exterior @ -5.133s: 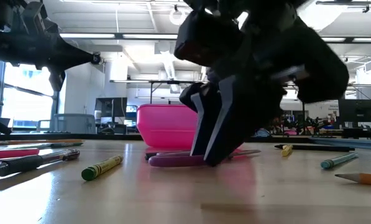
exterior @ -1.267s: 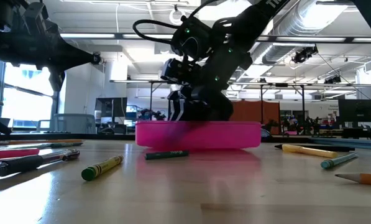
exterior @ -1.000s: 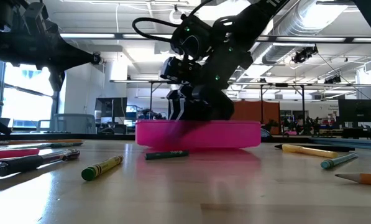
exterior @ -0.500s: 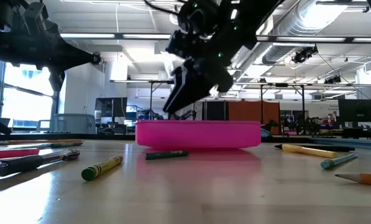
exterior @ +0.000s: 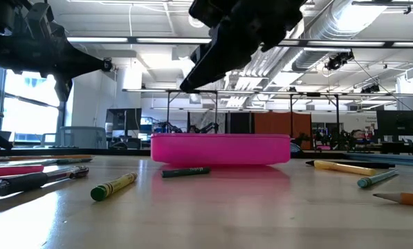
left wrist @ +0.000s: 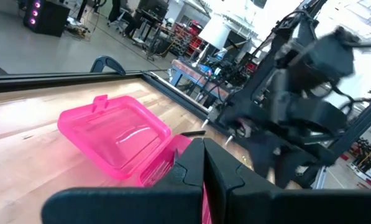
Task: Pick & place school supplies into a supply box
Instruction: Put the middle right dark green crayon into the pink supply box
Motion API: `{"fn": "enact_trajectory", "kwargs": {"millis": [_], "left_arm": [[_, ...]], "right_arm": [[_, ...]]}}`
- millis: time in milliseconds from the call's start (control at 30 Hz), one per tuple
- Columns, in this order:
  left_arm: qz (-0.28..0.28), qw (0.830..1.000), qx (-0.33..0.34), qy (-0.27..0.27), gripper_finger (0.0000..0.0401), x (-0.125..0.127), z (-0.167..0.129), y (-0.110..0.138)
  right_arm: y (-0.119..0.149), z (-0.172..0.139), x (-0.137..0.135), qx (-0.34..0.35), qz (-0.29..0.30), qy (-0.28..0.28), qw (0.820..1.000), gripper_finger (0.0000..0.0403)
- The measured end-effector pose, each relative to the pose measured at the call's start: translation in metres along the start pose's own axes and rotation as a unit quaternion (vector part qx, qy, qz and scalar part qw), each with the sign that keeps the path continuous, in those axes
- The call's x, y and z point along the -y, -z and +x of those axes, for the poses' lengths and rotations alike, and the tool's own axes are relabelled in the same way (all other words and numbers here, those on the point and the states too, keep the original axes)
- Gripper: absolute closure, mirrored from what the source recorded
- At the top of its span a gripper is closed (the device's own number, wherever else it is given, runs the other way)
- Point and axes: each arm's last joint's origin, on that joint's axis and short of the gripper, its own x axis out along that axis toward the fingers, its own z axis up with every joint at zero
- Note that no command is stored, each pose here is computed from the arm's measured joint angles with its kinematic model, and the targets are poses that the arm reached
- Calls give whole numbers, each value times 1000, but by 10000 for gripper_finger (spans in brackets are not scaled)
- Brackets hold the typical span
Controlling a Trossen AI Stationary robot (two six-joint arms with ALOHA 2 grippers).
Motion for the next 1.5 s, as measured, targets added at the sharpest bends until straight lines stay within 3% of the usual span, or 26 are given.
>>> {"fn": "enact_trajectory", "kwargs": {"millis": [233,400,667,1000,1500], "left_arm": [[0,1000,1,0,368,0,0,0],[-4,1000,5,-7,368,0,0,0],[-4,1000,6,-7,368,0,0,0],[-5,1000,6,-7,368,0,0,0],[-9,1000,5,-7,368,0,0,0]], "right_arm": [[-5,8,-40,-12,-56,-4,998,272],[1,25,-52,-23,-47,-1,999,272],[21,61,-42,-44,-27,17,999,272],[25,61,-22,-43,-7,24,999,272],[39,81,-18,-48,-16,13,999,272]]}}
